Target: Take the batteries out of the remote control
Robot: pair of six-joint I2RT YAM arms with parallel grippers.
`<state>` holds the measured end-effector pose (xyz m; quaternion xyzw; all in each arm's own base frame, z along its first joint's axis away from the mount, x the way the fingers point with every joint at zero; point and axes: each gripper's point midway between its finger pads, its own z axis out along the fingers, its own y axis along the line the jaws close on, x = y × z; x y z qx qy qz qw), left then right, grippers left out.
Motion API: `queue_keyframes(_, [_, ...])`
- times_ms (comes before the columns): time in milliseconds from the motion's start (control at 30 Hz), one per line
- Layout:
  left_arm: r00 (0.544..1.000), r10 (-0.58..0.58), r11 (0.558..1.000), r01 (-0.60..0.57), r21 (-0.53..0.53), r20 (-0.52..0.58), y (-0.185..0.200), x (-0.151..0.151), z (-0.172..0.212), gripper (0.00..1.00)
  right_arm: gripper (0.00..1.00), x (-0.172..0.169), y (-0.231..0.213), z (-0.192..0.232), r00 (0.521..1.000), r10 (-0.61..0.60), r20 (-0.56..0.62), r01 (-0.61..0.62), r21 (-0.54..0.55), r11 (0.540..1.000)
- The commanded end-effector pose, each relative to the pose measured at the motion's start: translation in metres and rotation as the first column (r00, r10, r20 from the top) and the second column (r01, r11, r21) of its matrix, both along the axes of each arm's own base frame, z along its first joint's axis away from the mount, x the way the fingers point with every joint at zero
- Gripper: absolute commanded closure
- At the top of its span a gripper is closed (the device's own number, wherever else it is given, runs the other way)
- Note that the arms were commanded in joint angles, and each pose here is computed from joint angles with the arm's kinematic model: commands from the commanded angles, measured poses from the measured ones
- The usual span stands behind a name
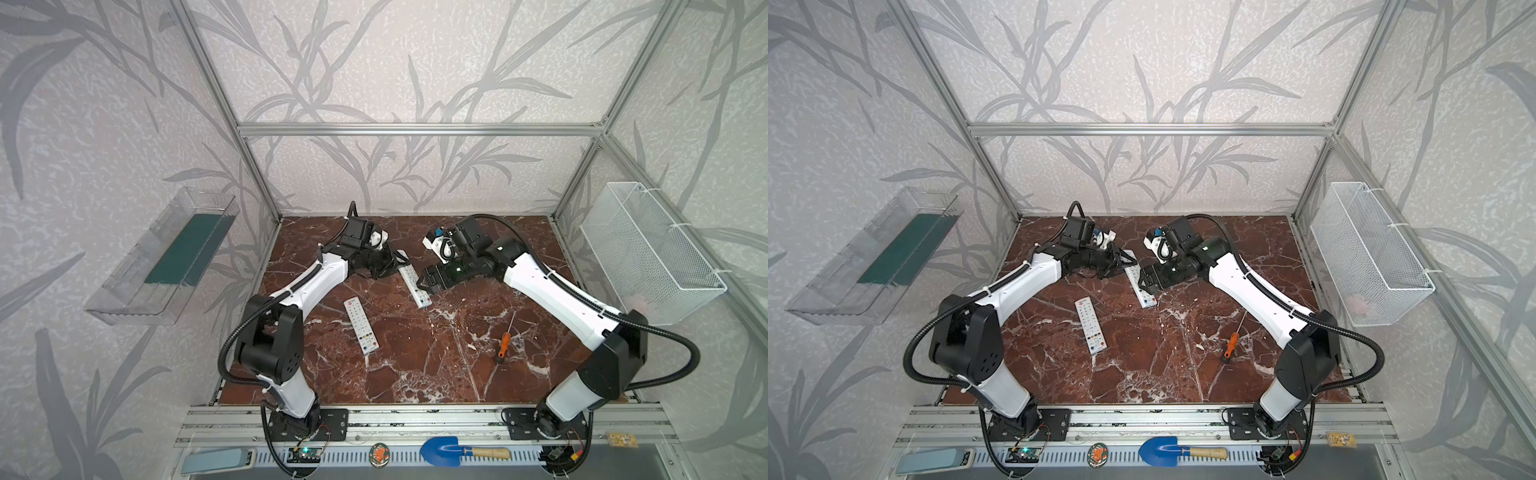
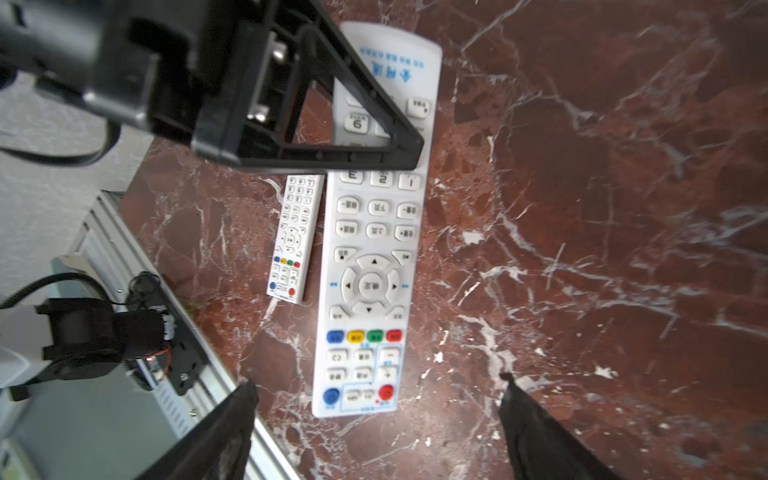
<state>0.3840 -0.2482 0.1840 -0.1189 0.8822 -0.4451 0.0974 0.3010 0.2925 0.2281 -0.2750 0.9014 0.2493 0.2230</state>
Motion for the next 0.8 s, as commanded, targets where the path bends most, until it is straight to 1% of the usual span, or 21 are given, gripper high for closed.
queue_keyframes(0, [0.982, 0.026, 0.998, -0.014, 0.065, -0.187, 0.008, -0.011, -0.019, 0.89, 0.1, -0.003, -0.01, 0.008, 0.98, 0.096, 0.175, -0.079, -0.099, 0.992])
queue_keyframes(67, [0.973, 0.023, 0.998, -0.009, 0.061, -0.228, 0.006, -0.01, -0.026, 0.9, 0.1, -0.009, -0.012, 0.003, 0.97, 0.145, 0.195, -0.114, -0.16, 0.981])
queue_keyframes(133, [0.965, 0.025, 0.999, -0.019, 0.025, -0.262, 0.002, -0.007, -0.029, 0.9, 0.09, -0.012, -0.018, -0.001, 0.98, 0.12, 0.158, -0.092, -0.172, 0.981])
queue_keyframes(167, [0.961, 0.028, 0.999, -0.032, -0.012, -0.275, -0.002, -0.004, -0.028, 0.9, 0.09, -0.012, -0.022, -0.002, 0.987, 0.088, 0.134, -0.066, -0.164, 0.984])
queue_keyframes(233, [0.958, 0.037, 0.991, -0.071, -0.112, -0.284, -0.009, 0.005, -0.022, 0.9, 0.08, -0.017, -0.025, 0.005, 0.995, 0.064, 0.074, -0.06, -0.049, 0.997])
queue_keyframes(267, [0.957, 0.039, 0.979, -0.094, -0.181, -0.287, -0.014, 0.011, -0.017, 0.9, 0.08, -0.016, -0.026, 0.013, 0.998, 0.048, 0.051, -0.05, 0.045, 0.998])
queue_keyframes(333, [0.95, 0.046, 0.943, -0.144, -0.301, -0.308, -0.022, 0.021, -0.008, 0.9, 0.08, -0.012, -0.03, 0.031, 0.999, 0.013, 0.047, -0.024, 0.231, 0.973])
queue_keyframes(367, [0.948, 0.055, 0.918, -0.172, -0.358, -0.314, -0.024, 0.027, -0.003, 0.91, 0.08, -0.009, -0.034, 0.041, 0.998, -0.003, 0.057, -0.015, 0.313, 0.95])
queue_keyframes(400, [0.94, 0.071, 0.887, -0.212, -0.409, -0.333, -0.025, 0.032, 0.001, 0.91, 0.08, -0.003, -0.043, 0.051, 0.996, -0.034, 0.084, 0.001, 0.365, 0.931])
queue_keyframes(433, [0.936, 0.08, 0.855, -0.242, -0.459, -0.343, -0.025, 0.037, 0.006, 0.91, 0.08, 0.0, -0.048, 0.061, 0.99, -0.044, 0.133, -0.011, 0.392, 0.92])
queue_keyframes(467, [0.932, 0.091, 0.808, -0.275, -0.52, -0.352, -0.025, 0.043, 0.012, 0.91, 0.07, 0.001, -0.054, 0.068, 0.976, -0.05, 0.21, -0.038, 0.394, 0.918])
queue_keyframes(500, [0.92, 0.1, 0.76, -0.316, -0.568, -0.379, -0.025, 0.048, 0.017, 0.91, 0.06, -0.002, -0.057, 0.076, 0.948, -0.026, 0.317, -0.1, 0.376, 0.921])
queue_keyframes(533, [0.916, 0.105, 0.724, -0.338, -0.602, -0.387, -0.024, 0.051, 0.021, 0.91, 0.04, -0.009, -0.057, 0.082, 0.911, 0.014, 0.411, -0.174, 0.355, 0.919])
queue_keyframes(567, [0.905, 0.11, 0.7, -0.364, -0.615, -0.411, -0.023, 0.053, 0.021, 0.91, 0.02, -0.014, -0.058, 0.086, 0.856, 0.04, 0.516, -0.24, 0.327, 0.914])
queue_keyframes(600, [0.904, 0.11, 0.698, -0.366, -0.616, -0.413, -0.023, 0.052, 0.021, 0.91, 0.0, -0.015, -0.062, 0.086, 0.799, 0.036, 0.6, -0.266, 0.3, 0.916])
queue_keyframes(633, [0.904, 0.107, 0.7, -0.365, -0.614, -0.415, -0.024, 0.051, 0.021, 0.91, 0.0, -0.016, -0.064, 0.084, 0.75, 0.042, 0.66, -0.285, 0.266, 0.921])
queue_keyframes(667, [0.903, 0.104, 0.701, -0.364, -0.614, -0.417, -0.024, 0.05, 0.021, 0.91, 0.01, -0.024, -0.063, 0.076, 0.676, 0.107, 0.729, -0.363, 0.203, 0.91])
queue_keyframes(700, [0.902, 0.103, 0.7, -0.366, -0.613, -0.42, -0.025, 0.049, 0.021, 0.91, 0.01, -0.028, -0.063, 0.066, 0.626, 0.162, 0.763, -0.407, 0.142, 0.902])
queue_keyframes(767, [0.897, 0.106, 0.695, -0.375, -0.613, -0.429, -0.023, 0.046, 0.021, 0.91, 0.01, -0.028, -0.064, 0.048, 0.62, 0.236, 0.748, -0.433, 0.076, 0.898])
